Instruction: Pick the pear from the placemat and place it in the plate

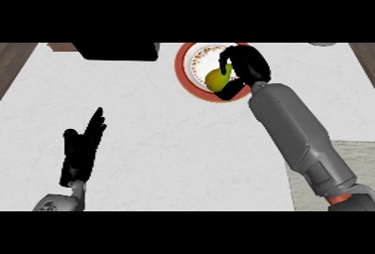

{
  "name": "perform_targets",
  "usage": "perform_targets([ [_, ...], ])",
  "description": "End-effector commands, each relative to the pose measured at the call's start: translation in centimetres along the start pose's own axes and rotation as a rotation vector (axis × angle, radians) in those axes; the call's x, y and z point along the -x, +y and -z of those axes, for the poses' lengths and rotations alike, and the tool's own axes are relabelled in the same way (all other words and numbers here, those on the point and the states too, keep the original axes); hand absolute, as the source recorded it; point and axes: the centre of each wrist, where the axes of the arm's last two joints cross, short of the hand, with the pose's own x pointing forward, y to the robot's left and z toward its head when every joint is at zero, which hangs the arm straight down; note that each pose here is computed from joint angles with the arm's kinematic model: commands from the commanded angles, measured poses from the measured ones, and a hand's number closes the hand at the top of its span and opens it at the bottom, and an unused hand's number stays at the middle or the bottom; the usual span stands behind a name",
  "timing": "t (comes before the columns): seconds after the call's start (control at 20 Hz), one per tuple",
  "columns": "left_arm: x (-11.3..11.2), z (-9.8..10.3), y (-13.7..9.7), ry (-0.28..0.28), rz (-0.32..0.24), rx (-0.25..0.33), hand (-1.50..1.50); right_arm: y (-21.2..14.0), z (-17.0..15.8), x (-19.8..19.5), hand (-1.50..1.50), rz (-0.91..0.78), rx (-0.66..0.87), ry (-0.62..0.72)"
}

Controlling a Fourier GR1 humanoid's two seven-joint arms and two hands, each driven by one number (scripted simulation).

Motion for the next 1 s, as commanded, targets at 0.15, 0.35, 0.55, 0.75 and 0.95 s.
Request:
perform_targets([
  [0.15, 0.2, 0.1, -0.6, 0.006, -0.003, 0.012, 0.0, 1.1, 0.0, 3.9, 1.5, -0.033, -0.265, 0.076],
  [0.35, -0.1, 0.9, -0.5, -0.012, 0.007, 0.0, 0.0, 1.5, 0.0, 4.7, -1.5, -0.001, -0.338, 0.012],
  [0.55, 0.0, 1.2, 0.0, 0.009, 0.002, 0.01, 0.0, 0.2, 0.5, 4.2, -1.5, 0.138, -0.277, -0.117],
  [0.75, 0.0, 0.3, -1.1, 0.001, -0.014, -0.025, 0.0, -0.2, -0.1, 5.5, -1.5, 0.489, -0.113, -0.211],
  [0.95, 0.6, 0.1, -1.2, 0.01, -0.016, -0.016, 0.0, -1.2, -1.1, 8.8, -1.5, 0.754, -0.039, -0.191],
])
